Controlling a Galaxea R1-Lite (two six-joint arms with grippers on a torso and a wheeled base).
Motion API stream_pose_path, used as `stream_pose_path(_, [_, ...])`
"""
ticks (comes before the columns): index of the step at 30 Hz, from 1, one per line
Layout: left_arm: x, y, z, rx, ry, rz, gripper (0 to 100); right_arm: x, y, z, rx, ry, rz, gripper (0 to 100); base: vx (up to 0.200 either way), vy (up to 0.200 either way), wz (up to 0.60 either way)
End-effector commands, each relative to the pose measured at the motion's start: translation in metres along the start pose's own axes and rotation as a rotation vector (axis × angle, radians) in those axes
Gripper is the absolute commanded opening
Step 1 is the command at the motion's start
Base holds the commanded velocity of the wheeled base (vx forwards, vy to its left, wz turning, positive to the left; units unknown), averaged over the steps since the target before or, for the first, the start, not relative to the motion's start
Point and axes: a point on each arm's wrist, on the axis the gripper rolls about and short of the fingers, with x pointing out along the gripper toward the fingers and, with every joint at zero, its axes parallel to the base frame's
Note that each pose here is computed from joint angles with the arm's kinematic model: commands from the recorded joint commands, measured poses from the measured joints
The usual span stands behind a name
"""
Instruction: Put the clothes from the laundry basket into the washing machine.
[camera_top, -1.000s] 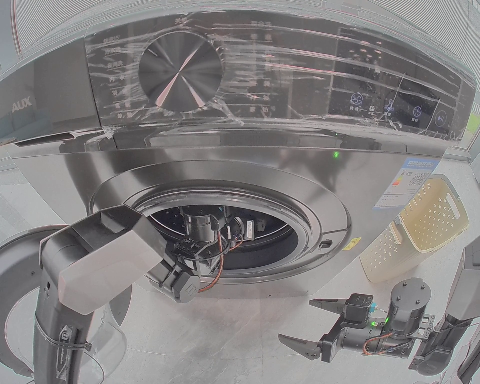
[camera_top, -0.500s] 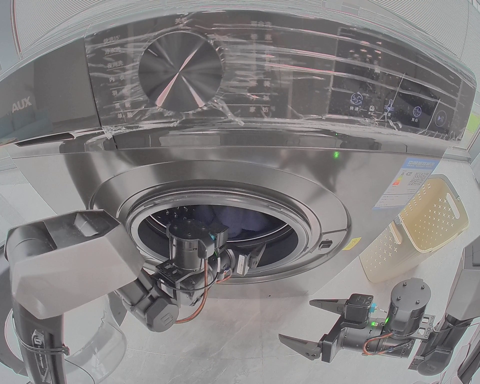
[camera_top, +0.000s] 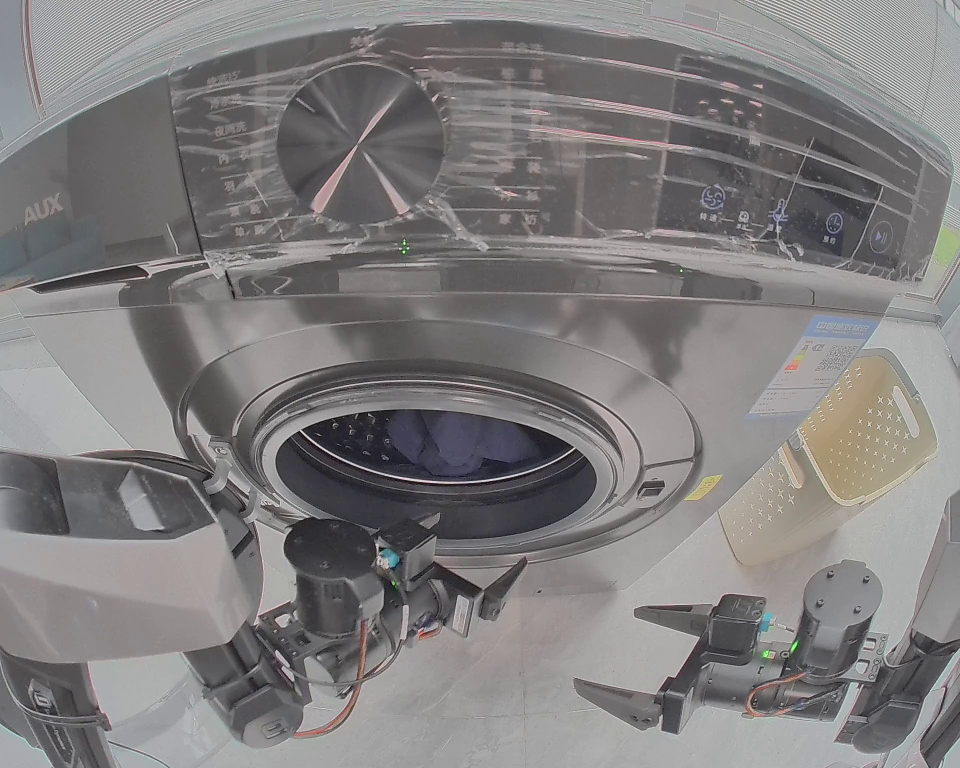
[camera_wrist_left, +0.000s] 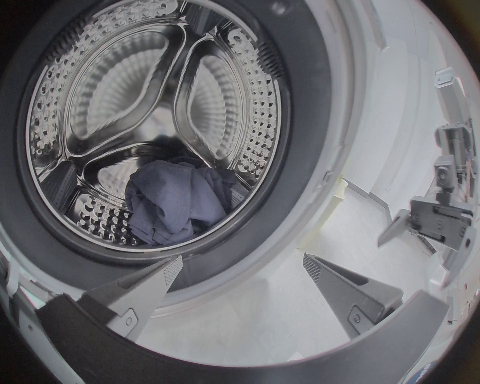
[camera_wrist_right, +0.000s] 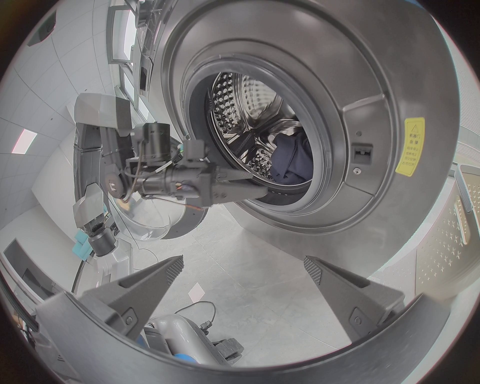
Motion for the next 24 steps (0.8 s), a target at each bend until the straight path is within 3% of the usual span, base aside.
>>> stream_pose_path(1, [-0.055, -0.015, 0.018, -0.025, -0.06, -0.069, 100, -0.025, 0.002, 0.016, -0.007, -0.096, -0.007, 100, 0.0, 0.0, 0.0])
stream_pose_path(3, [-0.075, -0.016, 0.029, -0.075, -0.101, -0.091, 100, -0.031, 0.002, 0.022, -0.012, -0.138, -0.008, 100, 0.0, 0.0, 0.0])
stream_pose_path(6, [-0.102, -0.016, 0.042, -0.102, -0.144, -0.116, 100, -0.037, 0.002, 0.029, -0.015, -0.182, -0.02, 100, 0.0, 0.0, 0.0])
stream_pose_path(12, [-0.145, -0.003, 0.045, -0.109, -0.18, -0.097, 100, -0.056, -0.005, 0.042, 0.002, -0.277, -0.127, 100, 0.0, 0.0, 0.0])
stream_pose_path(16, [-0.164, 0.005, 0.046, -0.111, -0.202, -0.068, 100, -0.066, -0.009, 0.045, 0.01, -0.292, -0.166, 100, -0.1, 0.0, 0.0])
stream_pose_path(18, [-0.173, 0.008, 0.048, -0.122, -0.217, -0.027, 100, -0.077, -0.017, 0.047, 0.019, -0.308, -0.254, 100, -0.2, 0.0, 0.0])
stream_pose_path(19, [-0.178, 0.01, 0.049, -0.125, -0.219, 0.01, 100, -0.084, -0.026, 0.048, 0.03, -0.314, -0.347, 100, -0.2, 0.0, 0.0])
stream_pose_path(22, [-0.186, 0.013, 0.051, -0.123, -0.227, 0.046, 100, -0.093, -0.031, 0.049, 0.034, -0.328, -0.409, 100, -0.2, 0.0, 0.0])
stream_pose_path(24, [-0.206, 0.025, 0.054, -0.11, -0.246, 0.111, 100, -0.111, -0.031, 0.049, 0.025, -0.342, -0.461, 100, -0.2, 0.0, 0.0])
